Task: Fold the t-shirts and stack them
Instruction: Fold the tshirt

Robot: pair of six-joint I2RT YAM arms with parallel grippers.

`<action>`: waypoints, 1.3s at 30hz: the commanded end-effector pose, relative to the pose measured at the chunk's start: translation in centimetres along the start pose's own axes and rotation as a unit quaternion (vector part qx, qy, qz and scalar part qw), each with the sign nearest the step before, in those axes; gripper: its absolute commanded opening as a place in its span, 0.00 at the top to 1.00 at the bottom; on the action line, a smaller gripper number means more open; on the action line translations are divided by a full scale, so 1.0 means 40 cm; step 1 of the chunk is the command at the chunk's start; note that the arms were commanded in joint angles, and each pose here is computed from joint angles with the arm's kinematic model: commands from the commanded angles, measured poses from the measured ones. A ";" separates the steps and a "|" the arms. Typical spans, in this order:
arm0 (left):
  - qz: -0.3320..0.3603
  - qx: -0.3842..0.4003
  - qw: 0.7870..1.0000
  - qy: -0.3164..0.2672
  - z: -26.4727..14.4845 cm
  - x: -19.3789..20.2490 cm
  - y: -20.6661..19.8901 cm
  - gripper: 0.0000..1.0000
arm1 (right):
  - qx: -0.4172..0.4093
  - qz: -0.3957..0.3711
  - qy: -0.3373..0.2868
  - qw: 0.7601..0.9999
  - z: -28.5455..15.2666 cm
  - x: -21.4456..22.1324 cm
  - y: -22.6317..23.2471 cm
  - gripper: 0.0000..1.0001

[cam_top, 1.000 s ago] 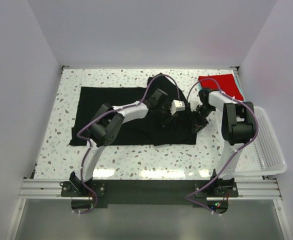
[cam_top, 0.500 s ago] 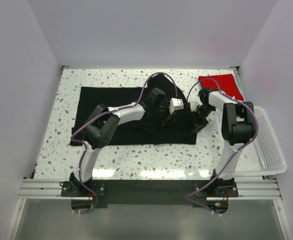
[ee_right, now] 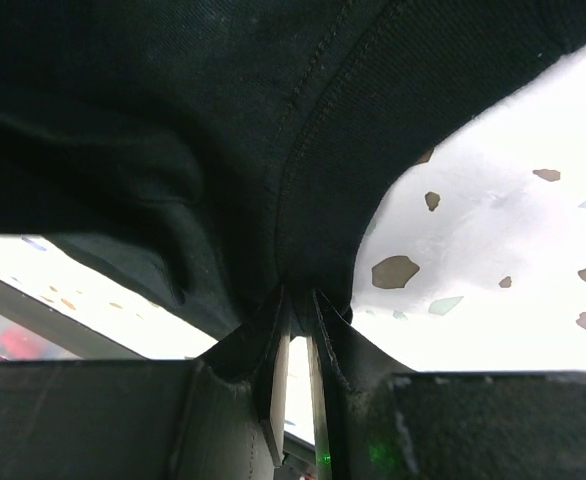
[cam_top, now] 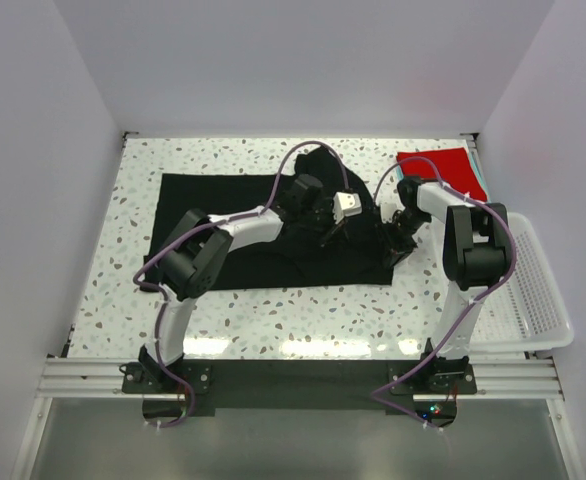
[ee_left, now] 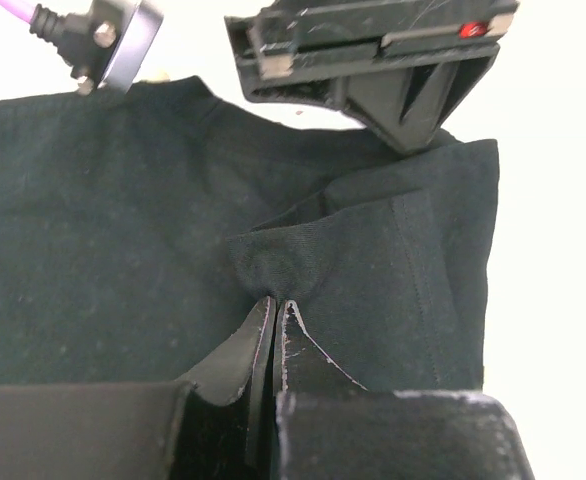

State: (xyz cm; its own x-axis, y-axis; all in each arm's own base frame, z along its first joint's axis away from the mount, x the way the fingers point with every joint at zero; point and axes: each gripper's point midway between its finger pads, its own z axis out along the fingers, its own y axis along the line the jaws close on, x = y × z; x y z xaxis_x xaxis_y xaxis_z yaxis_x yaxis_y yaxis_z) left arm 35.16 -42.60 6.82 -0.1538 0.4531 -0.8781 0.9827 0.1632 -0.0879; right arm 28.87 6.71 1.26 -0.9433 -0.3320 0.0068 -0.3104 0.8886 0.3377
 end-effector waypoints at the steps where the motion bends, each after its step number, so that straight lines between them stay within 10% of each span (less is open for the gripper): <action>1: 0.036 -0.025 0.998 -0.042 -0.038 -0.084 0.030 1.00 | 0.034 -0.013 0.028 0.999 0.040 0.019 -0.049 0.82; 15: 0.020 -0.044 0.998 -0.028 -0.032 -0.046 0.063 1.00 | 0.039 -0.028 -0.004 0.999 -0.044 -0.021 -0.027 0.77; 26: 0.059 -0.018 0.998 -0.006 -0.201 -0.077 -0.050 0.50 | 0.035 -0.046 -0.053 0.997 -0.178 -0.037 0.033 0.67; 39: 0.170 0.005 0.977 0.131 -0.211 0.123 -0.184 0.42 | -0.020 -0.025 -0.005 0.999 -0.089 0.029 0.056 0.62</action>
State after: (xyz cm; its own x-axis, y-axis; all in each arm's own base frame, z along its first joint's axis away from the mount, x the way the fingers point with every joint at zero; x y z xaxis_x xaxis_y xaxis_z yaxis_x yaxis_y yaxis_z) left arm 26.82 -34.60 7.83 0.0544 0.6417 -0.7650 0.9965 0.0139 0.0826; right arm 28.35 6.73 6.44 -0.9258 -0.3743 -0.0524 -0.3692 0.8662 0.3367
